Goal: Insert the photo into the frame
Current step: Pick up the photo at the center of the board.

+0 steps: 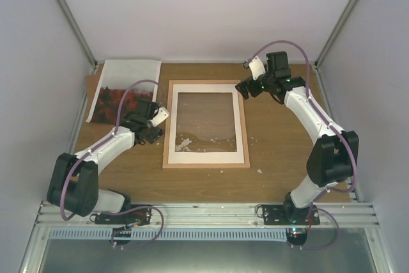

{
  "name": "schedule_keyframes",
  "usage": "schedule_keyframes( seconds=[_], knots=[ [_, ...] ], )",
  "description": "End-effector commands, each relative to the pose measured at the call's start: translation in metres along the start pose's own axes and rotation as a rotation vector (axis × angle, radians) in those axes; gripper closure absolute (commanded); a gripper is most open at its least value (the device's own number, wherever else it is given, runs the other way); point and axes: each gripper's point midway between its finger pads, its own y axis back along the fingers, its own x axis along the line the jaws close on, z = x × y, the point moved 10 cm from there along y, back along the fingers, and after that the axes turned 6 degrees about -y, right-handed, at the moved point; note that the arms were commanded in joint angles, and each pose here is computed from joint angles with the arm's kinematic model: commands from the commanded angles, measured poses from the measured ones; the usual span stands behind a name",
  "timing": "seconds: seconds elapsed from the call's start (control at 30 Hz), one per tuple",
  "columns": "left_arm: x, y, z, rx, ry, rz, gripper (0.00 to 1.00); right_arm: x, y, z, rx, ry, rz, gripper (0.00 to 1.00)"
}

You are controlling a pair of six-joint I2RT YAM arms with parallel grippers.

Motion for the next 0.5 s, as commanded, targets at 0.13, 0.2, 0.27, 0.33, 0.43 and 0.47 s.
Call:
schedule_keyframes(
  seconds=[0.13,0.2,0.27,0.33,0.43,0.47],
  knots=[
    [0.007,-0.014,0.017,0.029,-0.038,0.129,0.11,-0.002,0.013,0.005,-0.043,-0.014,-0.01,0.0],
    [0.004,-0.02,0.02,0.038,-0.051,0.122,0.12,-0.003,0.013,0.004,-0.042,-0.015,-0.015,0.0],
    [0.002,-0.028,0.021,0.049,-0.062,0.116,0.13,-0.004,0.012,0.004,-0.04,-0.017,-0.017,0.0],
    [0.0,-0.035,0.023,0.055,-0.067,0.112,0.13,-0.004,0.011,0.003,-0.038,-0.017,-0.015,0.0],
    [0.0,-0.045,0.026,0.065,-0.071,0.115,0.14,-0.005,0.01,0.003,-0.035,-0.019,-0.016,0.0],
    [0.001,-0.047,0.027,0.067,-0.071,0.122,0.14,-0.006,0.01,0.003,-0.034,-0.02,-0.016,0.0]
  ],
)
